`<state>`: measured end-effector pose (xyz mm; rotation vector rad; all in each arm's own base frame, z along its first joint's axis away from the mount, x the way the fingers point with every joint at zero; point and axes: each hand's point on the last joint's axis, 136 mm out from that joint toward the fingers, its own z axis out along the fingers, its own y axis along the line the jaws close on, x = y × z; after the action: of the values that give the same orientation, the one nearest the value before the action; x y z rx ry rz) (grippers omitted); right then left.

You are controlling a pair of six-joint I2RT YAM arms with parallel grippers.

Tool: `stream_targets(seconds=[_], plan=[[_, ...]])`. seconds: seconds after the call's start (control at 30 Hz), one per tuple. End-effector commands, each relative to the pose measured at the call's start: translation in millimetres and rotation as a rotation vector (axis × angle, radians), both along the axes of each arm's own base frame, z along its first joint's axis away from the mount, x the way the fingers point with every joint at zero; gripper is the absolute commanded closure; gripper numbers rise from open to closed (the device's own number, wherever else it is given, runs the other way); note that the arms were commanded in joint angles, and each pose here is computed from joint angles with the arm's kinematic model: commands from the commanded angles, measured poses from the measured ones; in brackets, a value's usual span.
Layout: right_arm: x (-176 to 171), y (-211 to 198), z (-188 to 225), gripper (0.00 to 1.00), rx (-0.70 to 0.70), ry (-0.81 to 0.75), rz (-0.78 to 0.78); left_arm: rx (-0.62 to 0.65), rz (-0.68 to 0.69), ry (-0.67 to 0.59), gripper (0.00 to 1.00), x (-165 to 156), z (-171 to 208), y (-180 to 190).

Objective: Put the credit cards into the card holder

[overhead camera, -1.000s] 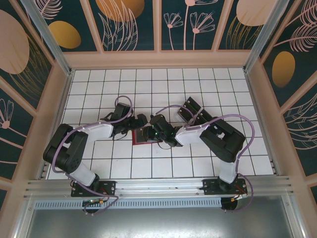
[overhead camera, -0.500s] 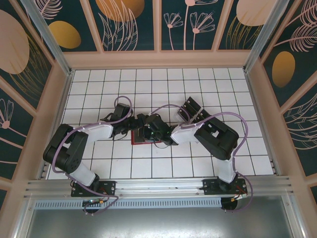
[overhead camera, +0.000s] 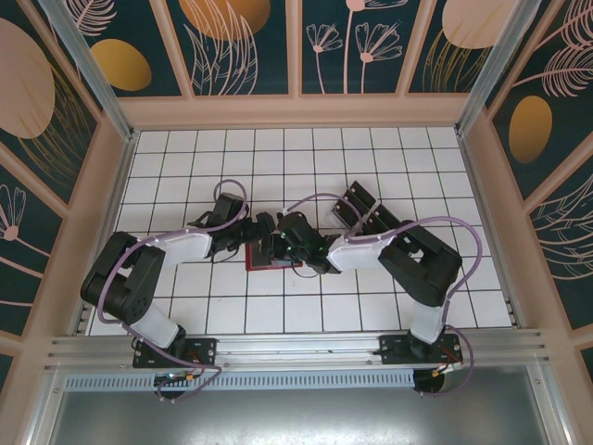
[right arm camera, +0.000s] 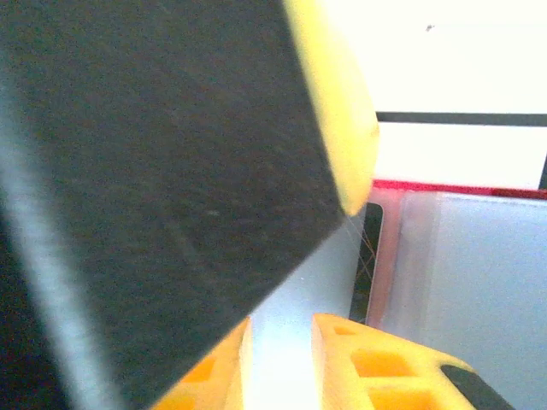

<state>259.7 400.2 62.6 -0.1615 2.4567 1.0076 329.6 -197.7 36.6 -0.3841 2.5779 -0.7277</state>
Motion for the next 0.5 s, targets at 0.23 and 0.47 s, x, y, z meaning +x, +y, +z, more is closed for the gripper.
stream_targets(seconds=[0.23,0.47], plan=[[-3,-4,-15,0.74,-0.029,0.007,-0.010,-0.021,-0.043,0.026,0.01,-7,-11,-11],[-5,1,-24,0.74,-0.035,0.024,0.002,-0.019,-0.043,0.028,0.01,-7,-12,-11]])
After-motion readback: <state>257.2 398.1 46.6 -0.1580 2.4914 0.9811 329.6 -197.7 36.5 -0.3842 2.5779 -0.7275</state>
